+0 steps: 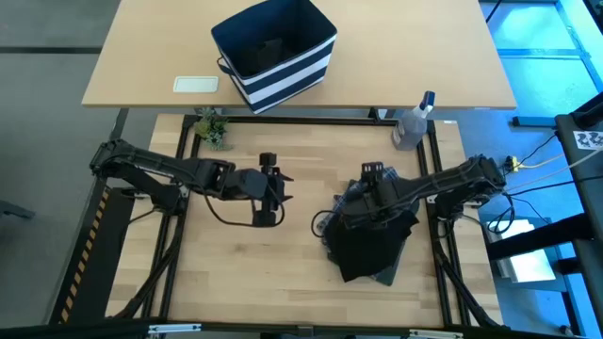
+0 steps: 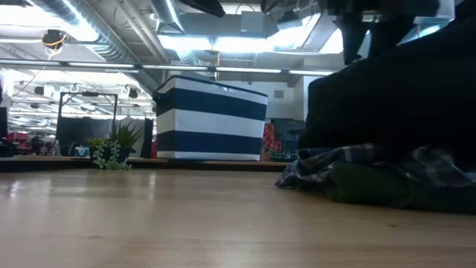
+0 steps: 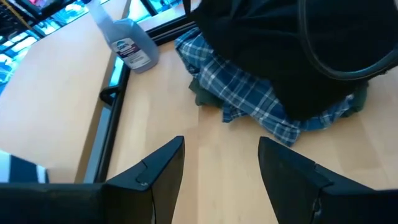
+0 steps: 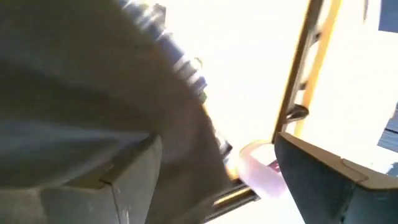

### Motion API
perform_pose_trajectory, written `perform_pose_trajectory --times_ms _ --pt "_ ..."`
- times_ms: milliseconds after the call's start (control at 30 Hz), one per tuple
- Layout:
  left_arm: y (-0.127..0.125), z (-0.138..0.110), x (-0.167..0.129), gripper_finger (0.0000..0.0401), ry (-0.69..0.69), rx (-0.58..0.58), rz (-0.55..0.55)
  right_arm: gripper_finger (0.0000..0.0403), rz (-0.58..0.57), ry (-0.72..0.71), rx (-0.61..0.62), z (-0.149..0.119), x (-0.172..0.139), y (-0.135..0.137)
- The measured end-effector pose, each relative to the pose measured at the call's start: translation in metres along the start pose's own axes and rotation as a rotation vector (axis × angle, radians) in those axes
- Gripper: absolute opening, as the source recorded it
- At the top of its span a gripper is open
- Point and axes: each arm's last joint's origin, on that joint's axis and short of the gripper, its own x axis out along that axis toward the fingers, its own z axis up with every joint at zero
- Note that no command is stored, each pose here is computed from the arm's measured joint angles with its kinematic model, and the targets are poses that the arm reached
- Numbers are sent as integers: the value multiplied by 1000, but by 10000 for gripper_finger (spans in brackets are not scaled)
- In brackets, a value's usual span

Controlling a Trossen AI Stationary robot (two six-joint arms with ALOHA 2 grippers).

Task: Fold Laundry from Bin
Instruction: Stack the folded black shirt on top of the folded blue checkered pants

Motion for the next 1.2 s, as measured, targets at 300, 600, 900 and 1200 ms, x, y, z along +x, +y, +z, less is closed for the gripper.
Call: perform_pose_trajectory --times_ms 300,600,900,1200 --pt "9 -2 4 199 16 22 33 279 67 -118 169 4 -31 -14" --pt "10 -4 4 199 31 40 32 71 258 -196 206 4 -47 25" --pt "9 -4 4 199 31 41 23 7 201 -288 513 -30 -46 58" --pt "5 -2 2 199 21 46 12 3 193 -157 826 -79 9 69"
